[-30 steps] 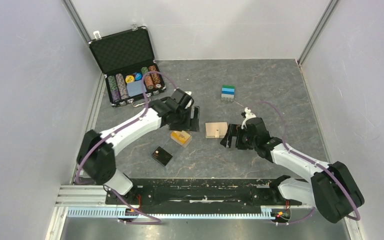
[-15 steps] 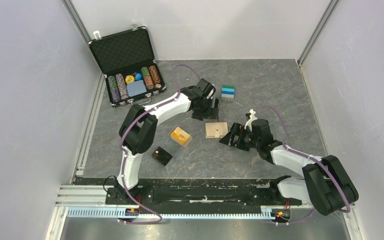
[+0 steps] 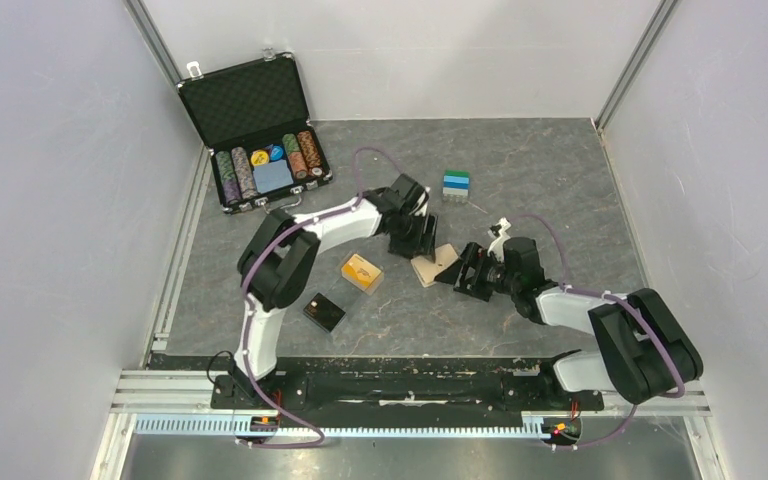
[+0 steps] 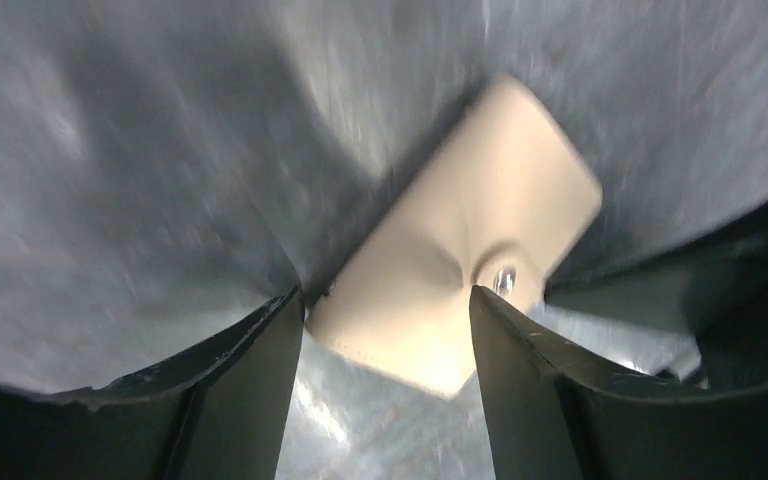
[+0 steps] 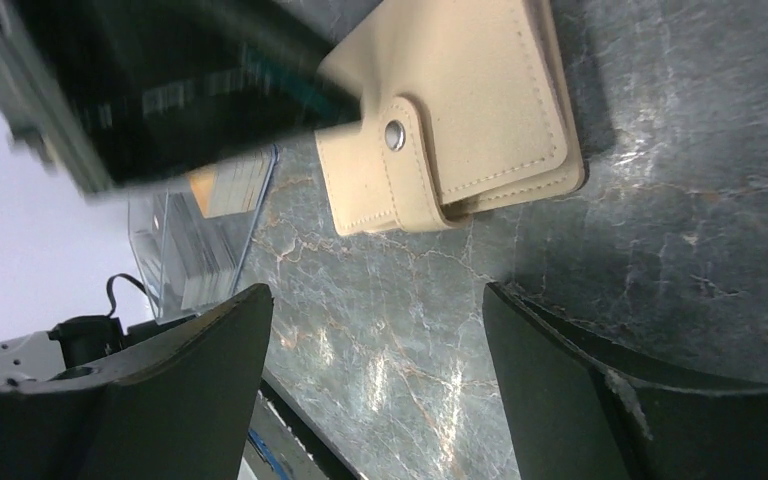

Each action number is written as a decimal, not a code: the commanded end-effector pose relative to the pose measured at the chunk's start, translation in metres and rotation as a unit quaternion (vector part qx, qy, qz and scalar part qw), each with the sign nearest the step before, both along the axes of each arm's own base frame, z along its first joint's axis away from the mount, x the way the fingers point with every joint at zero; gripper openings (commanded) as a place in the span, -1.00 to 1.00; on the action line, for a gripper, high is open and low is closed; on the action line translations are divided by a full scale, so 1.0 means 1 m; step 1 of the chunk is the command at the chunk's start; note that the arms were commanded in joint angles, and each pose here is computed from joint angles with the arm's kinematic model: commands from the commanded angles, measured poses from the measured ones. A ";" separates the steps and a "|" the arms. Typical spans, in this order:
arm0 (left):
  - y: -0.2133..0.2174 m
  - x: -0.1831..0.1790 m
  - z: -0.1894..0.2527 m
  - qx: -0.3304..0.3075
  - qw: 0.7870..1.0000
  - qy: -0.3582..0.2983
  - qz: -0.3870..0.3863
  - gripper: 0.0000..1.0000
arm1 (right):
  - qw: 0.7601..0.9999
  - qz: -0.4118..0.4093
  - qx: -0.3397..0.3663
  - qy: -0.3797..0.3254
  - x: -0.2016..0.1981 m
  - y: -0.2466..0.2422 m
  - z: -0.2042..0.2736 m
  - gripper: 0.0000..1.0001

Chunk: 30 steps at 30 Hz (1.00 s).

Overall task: Put the credit cards into the card holder
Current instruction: Pick up the card holder from the center of the board.

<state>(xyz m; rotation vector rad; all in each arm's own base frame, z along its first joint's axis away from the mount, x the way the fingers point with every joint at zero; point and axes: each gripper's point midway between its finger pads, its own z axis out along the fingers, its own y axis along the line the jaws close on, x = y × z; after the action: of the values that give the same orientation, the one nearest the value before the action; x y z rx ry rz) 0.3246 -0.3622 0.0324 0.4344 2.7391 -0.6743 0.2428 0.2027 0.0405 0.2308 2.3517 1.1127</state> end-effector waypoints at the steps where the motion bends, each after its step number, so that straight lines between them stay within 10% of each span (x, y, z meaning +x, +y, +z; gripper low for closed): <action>1: -0.009 -0.048 0.021 -0.069 0.998 0.009 -0.010 0.37 | 0.999 -0.018 -0.013 0.035 -0.006 -0.017 -0.019 0.61; 12: -0.007 -0.111 -0.001 -0.077 0.996 0.037 0.017 0.27 | 0.998 -0.026 -0.038 0.035 -0.019 -0.038 -0.031 0.48; 21: 0.030 -0.062 0.028 0.040 0.995 -0.072 0.063 0.58 | 0.998 -0.028 -0.032 0.041 -0.015 -0.038 -0.031 0.42; 30: -0.001 -0.021 0.012 0.035 0.998 -0.058 0.018 0.46 | 0.997 -0.041 0.008 0.062 -0.015 -0.030 -0.034 0.32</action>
<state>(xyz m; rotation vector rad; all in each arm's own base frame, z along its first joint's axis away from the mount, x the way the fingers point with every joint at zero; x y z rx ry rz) 0.2937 -0.3594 0.0644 0.3199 2.6332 -0.5565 0.2453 0.1793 0.0341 0.3037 2.3223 1.1346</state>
